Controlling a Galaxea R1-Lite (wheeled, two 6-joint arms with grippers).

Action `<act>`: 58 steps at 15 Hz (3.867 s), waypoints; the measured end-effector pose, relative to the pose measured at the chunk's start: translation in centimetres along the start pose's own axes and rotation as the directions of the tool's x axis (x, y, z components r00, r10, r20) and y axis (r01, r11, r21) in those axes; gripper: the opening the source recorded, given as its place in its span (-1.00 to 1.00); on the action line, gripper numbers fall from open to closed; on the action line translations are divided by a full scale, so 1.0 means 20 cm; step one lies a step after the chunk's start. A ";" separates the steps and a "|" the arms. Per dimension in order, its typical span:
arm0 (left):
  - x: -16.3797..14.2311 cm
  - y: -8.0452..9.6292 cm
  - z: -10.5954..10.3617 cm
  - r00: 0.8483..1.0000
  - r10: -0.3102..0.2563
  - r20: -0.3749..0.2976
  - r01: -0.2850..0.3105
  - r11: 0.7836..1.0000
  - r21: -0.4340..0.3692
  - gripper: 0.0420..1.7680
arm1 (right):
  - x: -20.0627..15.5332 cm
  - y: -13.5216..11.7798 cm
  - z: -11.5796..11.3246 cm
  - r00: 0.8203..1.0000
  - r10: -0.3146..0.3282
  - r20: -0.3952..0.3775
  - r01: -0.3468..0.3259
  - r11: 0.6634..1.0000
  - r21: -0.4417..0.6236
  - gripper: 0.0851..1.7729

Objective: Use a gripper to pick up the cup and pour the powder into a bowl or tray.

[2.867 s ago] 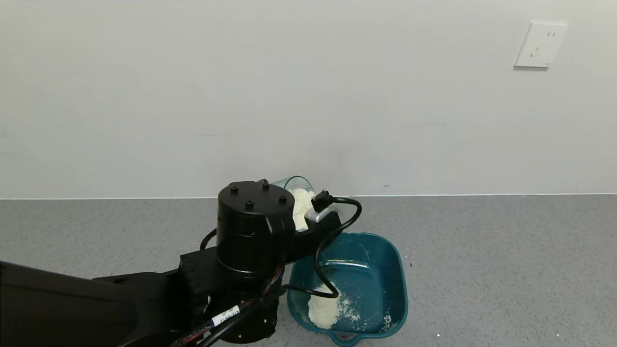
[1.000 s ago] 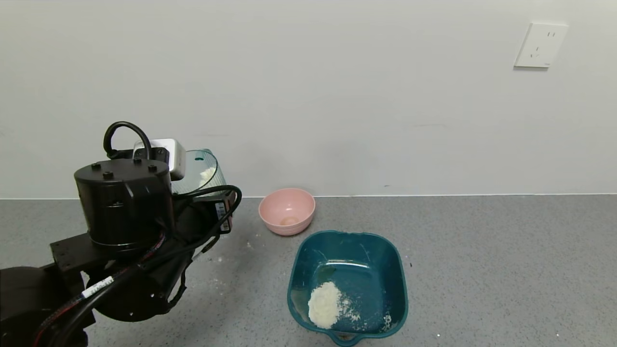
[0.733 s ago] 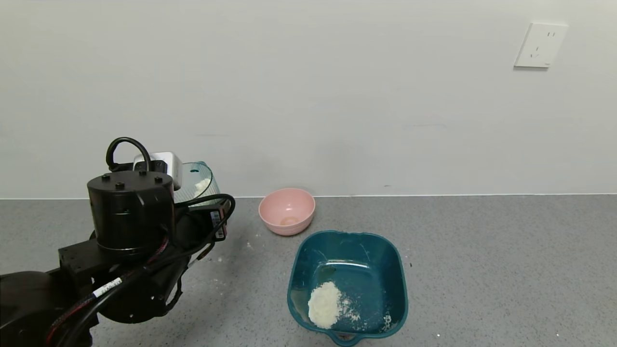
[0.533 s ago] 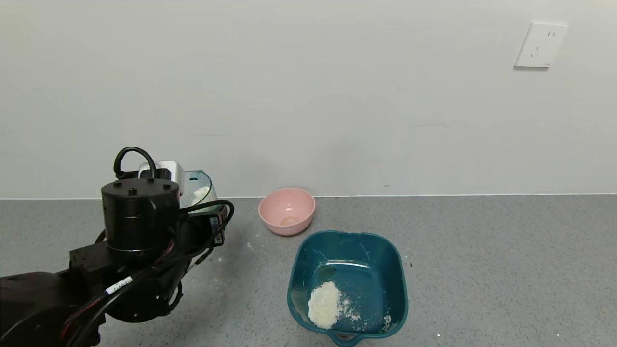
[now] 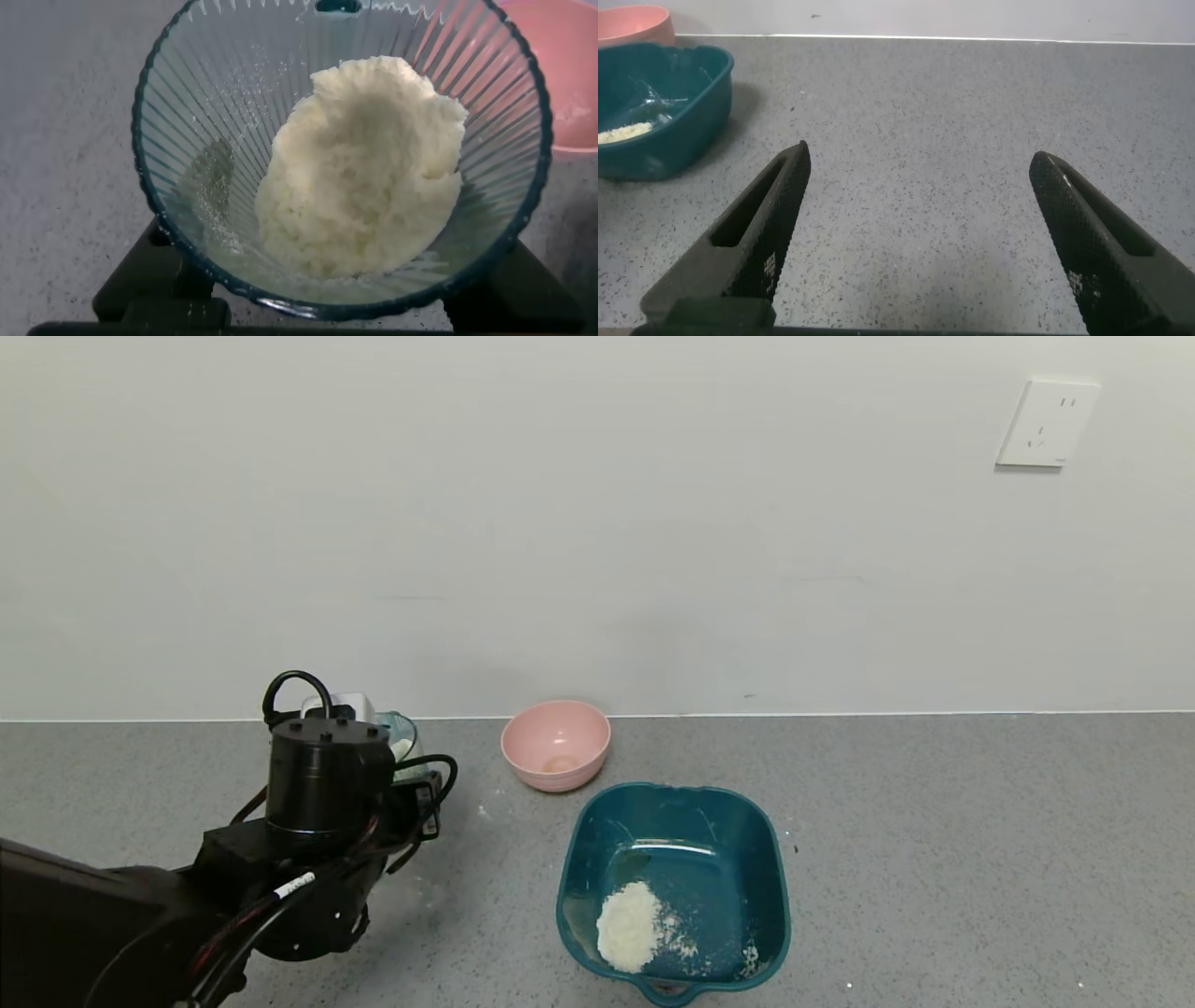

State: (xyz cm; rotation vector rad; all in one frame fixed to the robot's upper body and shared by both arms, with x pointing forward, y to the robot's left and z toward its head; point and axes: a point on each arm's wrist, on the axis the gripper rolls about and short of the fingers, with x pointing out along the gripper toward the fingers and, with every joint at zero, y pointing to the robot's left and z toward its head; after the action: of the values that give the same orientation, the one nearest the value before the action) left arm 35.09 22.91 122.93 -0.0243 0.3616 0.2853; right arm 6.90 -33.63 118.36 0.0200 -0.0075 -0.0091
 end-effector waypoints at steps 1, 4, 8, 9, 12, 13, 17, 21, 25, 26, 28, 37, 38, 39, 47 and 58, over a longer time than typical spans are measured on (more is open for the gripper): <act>0.02 0.00 -0.02 1.000 0.000 -0.014 0.000 1.000 0.004 0.44 | 0.00 0.00 0.00 1.000 0.000 0.000 0.000 1.000 0.000 0.93; 0.08 0.00 -0.08 0.999 0.021 -0.047 -0.021 1.000 0.006 0.44 | 0.00 0.00 0.00 1.000 0.000 0.000 0.000 1.000 0.000 0.93; 0.14 -0.02 -0.15 0.999 0.024 -0.048 -0.024 1.000 0.007 0.44 | 0.00 0.00 0.00 1.000 0.000 0.000 0.000 1.000 0.000 0.93; 0.16 -0.03 -0.18 0.998 0.030 -0.059 -0.029 0.999 0.017 0.44 | 0.00 0.00 0.00 1.000 0.000 0.000 0.000 1.000 0.000 0.93; 0.20 -0.05 -0.23 0.997 0.033 -0.069 -0.032 0.999 0.028 0.44 | 0.00 0.00 0.00 1.000 0.000 0.000 0.000 1.000 0.000 0.93; 0.21 -0.05 -0.25 0.996 0.036 -0.079 -0.034 0.999 0.035 0.44 | 0.00 0.00 0.00 1.000 0.000 0.000 0.000 1.000 0.000 0.93; 0.23 -0.06 -0.29 0.994 0.042 -0.100 -0.037 0.998 0.052 0.44 | 0.00 0.00 0.00 1.000 0.000 0.000 0.000 1.000 0.000 0.93; 0.24 -0.07 -0.30 0.993 0.045 -0.109 -0.039 0.997 0.059 0.44 | 0.00 0.00 0.00 1.000 0.000 0.000 0.000 1.000 0.000 0.93; 0.25 -0.07 -0.31 0.992 0.047 -0.114 -0.040 0.997 0.064 0.44 | 0.00 0.00 0.00 1.000 -0.001 0.000 0.001 1.000 0.000 0.93; 0.25 -0.07 -0.32 0.992 0.047 -0.115 -0.040 0.997 0.064 0.44 | 0.00 0.00 0.00 1.000 0.000 0.000 0.000 1.000 0.000 0.93; 0.25 -0.07 -0.32 0.992 0.048 -0.116 -0.040 0.997 0.065 0.44 | 0.00 0.00 0.00 1.000 0.000 0.000 0.000 1.000 0.000 0.93; 0.26 -0.07 -0.31 0.993 0.045 -0.112 -0.038 0.997 0.060 0.44 | 0.00 0.00 0.00 1.000 0.000 0.000 0.000 1.000 0.000 0.93; 0.26 -0.07 -0.31 0.993 0.044 -0.113 -0.037 0.997 0.061 0.44 | 0.00 0.00 0.00 1.000 0.000 0.000 0.000 1.000 0.000 0.93; 0.25 -0.07 -0.31 0.993 0.044 -0.114 -0.037 0.997 0.062 0.47 | 0.00 0.00 0.00 1.000 0.000 0.000 0.000 1.000 0.000 0.93; 0.25 -0.07 -0.32 0.992 0.045 -0.116 -0.038 0.997 0.061 0.79 | 0.00 0.00 0.00 1.000 0.000 -0.001 0.000 1.000 0.000 0.93; 0.10 -0.01 -0.17 0.999 0.010 -0.037 -0.008 0.999 0.043 0.90 | 0.00 0.00 0.00 1.000 -0.001 0.000 0.001 1.000 0.000 0.93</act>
State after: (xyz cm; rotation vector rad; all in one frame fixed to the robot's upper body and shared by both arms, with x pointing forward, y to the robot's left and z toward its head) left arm 35.83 23.04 119.00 0.0140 0.4047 0.2861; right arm 6.90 -33.63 118.36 0.0200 -0.0075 -0.0099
